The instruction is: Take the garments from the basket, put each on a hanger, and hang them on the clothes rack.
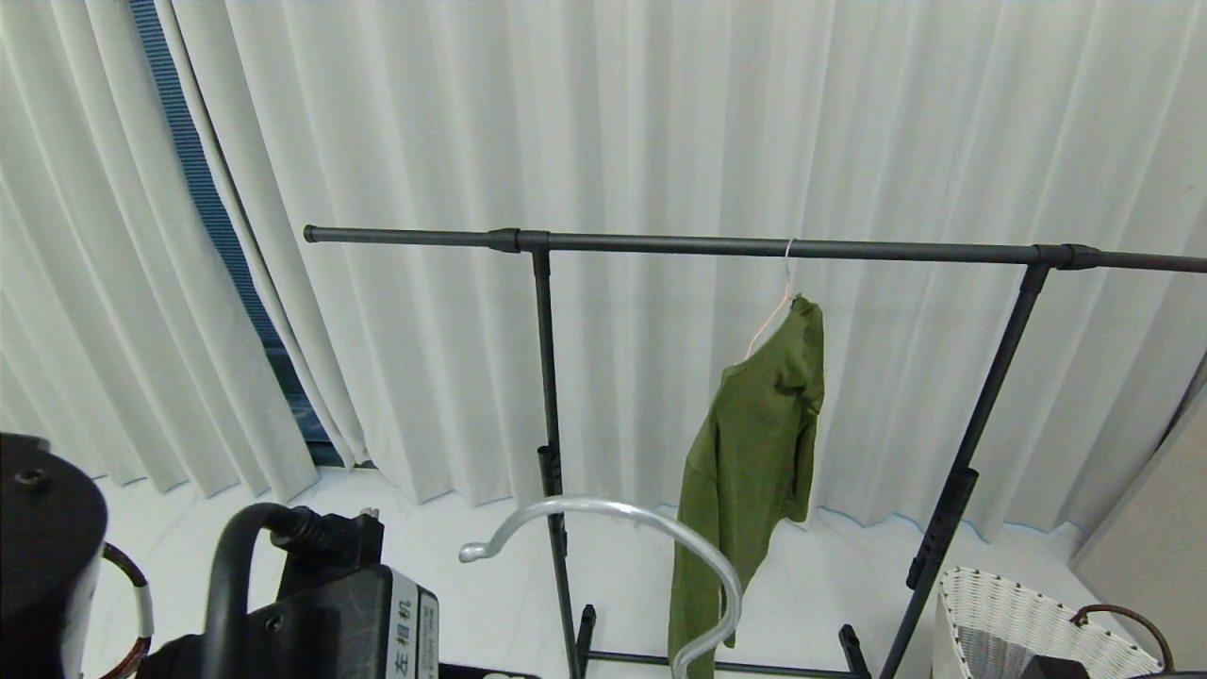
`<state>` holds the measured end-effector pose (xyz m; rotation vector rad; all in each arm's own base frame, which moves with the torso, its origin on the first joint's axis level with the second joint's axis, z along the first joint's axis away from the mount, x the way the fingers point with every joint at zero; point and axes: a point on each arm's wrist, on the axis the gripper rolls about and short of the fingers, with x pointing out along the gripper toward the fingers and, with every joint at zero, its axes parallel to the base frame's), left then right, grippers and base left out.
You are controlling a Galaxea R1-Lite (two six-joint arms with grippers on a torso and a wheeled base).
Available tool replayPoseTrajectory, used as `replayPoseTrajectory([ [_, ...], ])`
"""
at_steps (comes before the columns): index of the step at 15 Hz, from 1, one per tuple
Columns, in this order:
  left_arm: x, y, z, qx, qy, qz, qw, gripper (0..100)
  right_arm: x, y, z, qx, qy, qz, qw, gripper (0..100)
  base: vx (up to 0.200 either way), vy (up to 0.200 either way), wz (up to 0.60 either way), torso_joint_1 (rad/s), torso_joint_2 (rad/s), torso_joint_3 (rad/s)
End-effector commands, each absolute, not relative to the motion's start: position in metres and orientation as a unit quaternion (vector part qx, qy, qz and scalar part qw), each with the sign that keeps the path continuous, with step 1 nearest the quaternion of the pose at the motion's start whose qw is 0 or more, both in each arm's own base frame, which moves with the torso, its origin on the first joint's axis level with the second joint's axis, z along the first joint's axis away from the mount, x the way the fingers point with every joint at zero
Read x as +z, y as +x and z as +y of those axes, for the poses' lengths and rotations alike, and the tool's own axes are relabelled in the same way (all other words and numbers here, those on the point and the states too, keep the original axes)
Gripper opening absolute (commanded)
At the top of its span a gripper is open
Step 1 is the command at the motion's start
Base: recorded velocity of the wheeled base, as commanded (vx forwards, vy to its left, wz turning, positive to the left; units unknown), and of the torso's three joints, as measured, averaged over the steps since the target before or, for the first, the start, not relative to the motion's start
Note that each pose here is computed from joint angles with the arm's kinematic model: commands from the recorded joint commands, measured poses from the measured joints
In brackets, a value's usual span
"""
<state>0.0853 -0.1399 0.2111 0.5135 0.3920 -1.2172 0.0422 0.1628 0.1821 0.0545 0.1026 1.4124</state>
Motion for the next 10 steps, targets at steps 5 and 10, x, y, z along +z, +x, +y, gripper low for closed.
replayPoseTrajectory([
  [5, 0.21, 0.086, -0.141, -0.562, 0.238, 0.184, 0.771, 0, 0.184, 0.041, 0.16, 0.65, 0.029, 0.042, 0.758, 0, 0.0, 0.0, 0.0, 0.0, 0.0, 0.0],
  [10, 0.198, 0.086, -0.136, -0.527, 0.258, 0.202, 0.784, 0, 0.176, 0.05, 0.157, 0.619, 0.017, 0.061, 0.783, 100, 0.0, 0.0, 0.0, 0.0, 0.0, 0.0],
])
